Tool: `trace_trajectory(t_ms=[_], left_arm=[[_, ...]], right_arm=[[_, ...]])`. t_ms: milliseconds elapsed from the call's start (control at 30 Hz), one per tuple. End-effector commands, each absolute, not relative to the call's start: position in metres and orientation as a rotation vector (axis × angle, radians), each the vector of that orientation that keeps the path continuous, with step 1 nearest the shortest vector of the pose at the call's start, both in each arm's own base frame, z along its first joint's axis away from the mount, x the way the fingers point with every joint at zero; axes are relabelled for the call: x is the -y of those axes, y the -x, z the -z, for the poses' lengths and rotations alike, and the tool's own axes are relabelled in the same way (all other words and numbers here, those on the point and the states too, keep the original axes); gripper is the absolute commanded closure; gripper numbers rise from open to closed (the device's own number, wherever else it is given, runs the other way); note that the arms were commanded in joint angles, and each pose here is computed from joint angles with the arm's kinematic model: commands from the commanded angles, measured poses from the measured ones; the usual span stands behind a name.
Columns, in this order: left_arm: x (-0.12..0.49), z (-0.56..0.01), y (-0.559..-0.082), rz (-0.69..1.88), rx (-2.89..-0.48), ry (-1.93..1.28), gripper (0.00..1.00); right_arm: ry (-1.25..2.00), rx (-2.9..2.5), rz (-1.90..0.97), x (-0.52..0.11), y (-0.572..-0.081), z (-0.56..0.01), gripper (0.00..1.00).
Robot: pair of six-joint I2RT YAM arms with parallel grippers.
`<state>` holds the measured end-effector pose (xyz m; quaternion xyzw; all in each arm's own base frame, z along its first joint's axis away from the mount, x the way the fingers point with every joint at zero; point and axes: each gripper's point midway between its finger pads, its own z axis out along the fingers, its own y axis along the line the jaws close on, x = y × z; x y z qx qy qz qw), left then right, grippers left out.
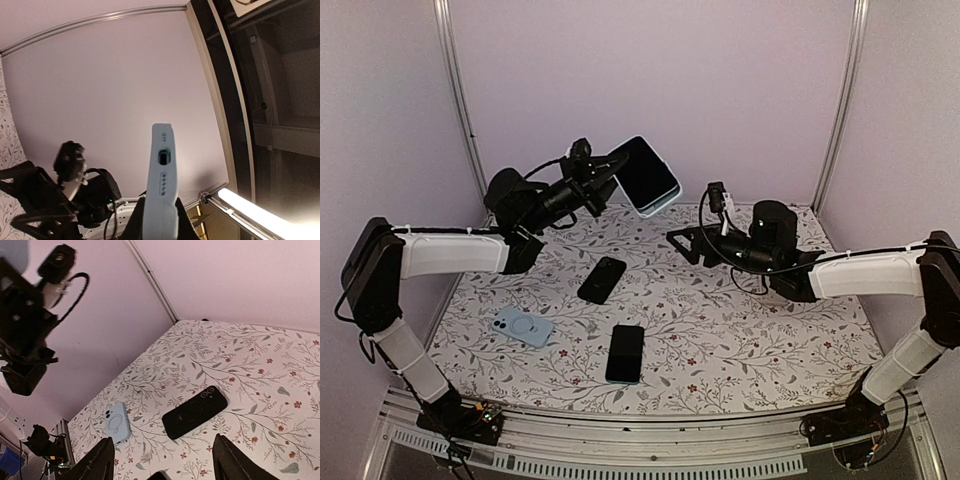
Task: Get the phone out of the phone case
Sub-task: Remove the corner of the phone case from the bottom left corner of the phone case.
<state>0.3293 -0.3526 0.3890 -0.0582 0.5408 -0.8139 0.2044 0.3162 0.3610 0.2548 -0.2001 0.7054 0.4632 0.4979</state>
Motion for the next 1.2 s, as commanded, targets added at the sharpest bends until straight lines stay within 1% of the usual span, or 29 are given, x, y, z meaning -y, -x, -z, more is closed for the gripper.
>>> trace_trajectory(t_ms=[0,233,467,700,900,1167], left_arm=[[0.334,-0.455,-0.282,2.396,-1.266,-0.127,1.00],[0.333,-0.428,-0.297,2.321,-1.345,-0.098,1.00],[0.322,-0.409,-0.314,2.223,-1.391,-0.072,1.00],[0.320,-0.397,-0.325,2.143,-1.437,-0.094,1.00],[0.323,-0.389,-0.327,2.107,-1.469,-0.118,1.00],[0.323,-0.385,-0.325,2.074,-1.492,-0.132,1.00]], right_arm=[[0.372,-1.890,-1.077,-0.341,-0.336,-0.214,0.30],[0.427,-1.820,-1.195,-0.348,-0.317,-0.251,0.28],[0.532,-1.683,-1.310,-0.342,-0.267,-0.299,0.23],[0.565,-1.606,-1.528,-0.345,-0.232,-0.333,0.21],[0.600,-1.566,-1.642,-0.353,-0.216,-0.351,0.20],[0.639,-1.557,-1.699,-0.362,-0.210,-0.354,0.20]])
